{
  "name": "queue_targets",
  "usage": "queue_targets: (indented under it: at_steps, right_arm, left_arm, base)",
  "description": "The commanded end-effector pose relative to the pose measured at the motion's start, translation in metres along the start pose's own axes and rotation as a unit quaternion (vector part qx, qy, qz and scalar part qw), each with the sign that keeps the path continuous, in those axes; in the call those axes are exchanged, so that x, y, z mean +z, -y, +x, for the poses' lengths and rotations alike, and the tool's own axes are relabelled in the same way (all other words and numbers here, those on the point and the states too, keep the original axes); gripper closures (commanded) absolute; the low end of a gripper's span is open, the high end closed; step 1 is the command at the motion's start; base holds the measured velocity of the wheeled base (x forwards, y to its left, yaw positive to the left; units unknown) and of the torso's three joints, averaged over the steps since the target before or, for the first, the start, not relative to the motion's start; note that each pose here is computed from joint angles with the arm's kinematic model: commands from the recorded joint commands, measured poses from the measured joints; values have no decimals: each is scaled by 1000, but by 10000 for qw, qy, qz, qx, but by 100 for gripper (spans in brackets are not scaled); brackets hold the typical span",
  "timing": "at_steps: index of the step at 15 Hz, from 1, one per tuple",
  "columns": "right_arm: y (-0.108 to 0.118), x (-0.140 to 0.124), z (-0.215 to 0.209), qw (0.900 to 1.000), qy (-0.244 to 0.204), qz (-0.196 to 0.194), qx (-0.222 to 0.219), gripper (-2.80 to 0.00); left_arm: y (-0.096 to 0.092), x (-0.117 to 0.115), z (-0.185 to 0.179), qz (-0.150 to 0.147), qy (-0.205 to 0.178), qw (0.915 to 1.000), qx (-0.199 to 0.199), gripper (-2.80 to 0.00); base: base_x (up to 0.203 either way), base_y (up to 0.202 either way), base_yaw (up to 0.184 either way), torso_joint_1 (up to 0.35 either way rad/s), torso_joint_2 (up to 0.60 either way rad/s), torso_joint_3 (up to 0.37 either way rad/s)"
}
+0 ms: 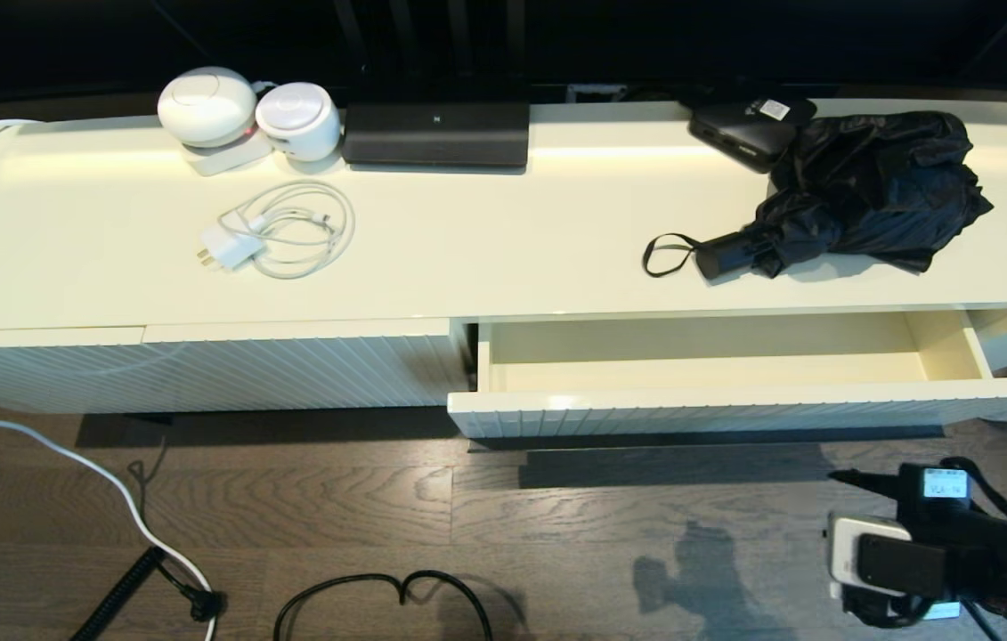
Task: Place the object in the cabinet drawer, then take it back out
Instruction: Open the drawer
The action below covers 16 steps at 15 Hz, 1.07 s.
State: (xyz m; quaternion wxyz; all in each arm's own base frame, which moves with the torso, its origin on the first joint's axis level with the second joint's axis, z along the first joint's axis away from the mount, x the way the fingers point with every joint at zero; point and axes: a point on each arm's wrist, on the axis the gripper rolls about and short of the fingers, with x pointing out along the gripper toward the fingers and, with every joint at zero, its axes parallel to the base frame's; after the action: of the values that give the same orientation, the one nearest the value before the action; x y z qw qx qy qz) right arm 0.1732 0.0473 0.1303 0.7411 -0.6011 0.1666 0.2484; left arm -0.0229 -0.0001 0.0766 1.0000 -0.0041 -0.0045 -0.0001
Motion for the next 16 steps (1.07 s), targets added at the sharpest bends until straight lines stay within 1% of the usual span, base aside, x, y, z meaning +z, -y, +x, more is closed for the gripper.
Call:
queue_targets:
  at_steps: [1, 3, 6, 7, 9, 12, 15, 16]
  right_arm:
    - [3, -2, -50, 9989, 133, -6, -448, 0]
    - [1, -5, -88, 9992, 88, -9, -393, 0]
    - [14, -5, -140, 9995, -11, 22, -313, 0]
    - [21, -4, -149, 9991, 7, 92, -403, 0]
    - [34, 0, -151, 9988, 12, 161, -460, 0]
    - [57, 9, -134, 9994, -48, 162, -294, 0]
    - [81, 19, -99, 9993, -54, 304, -212, 0]
    - [87, 24, -87, 9993, 26, 312, -223, 0]
  left_arm:
    - [0, 0, 0, -5, 17, 10000, 0, 0]
    - [0, 0, 0, -5, 17, 10000, 0, 0]
    - [0, 0, 0, -5, 17, 10000, 0, 0]
    - [0, 0, 0, 3, 17, 10000, 0, 0]
    - [0, 0, 0, -2, 17, 10000, 0, 0]
    - [0, 0, 0, -5, 17, 10000, 0, 0]
    - [0, 0, 0, 2, 17, 10000, 0, 0]
    - [0, 0, 0, -5, 9, 10000, 1, 0]
  base:
    - [0, 0, 0, 0, 0, 0]
    - [0, 0, 0, 0, 0, 0]
    - [0, 0, 0, 0, 0, 0]
    - [0, 0, 0, 0, 0, 0]
    - [0, 0, 0, 0, 0, 0]
    - [0, 0, 0, 0, 0, 0]
    - [0, 0, 0, 0, 0, 0]
    - [0, 0, 0, 0, 0, 0]
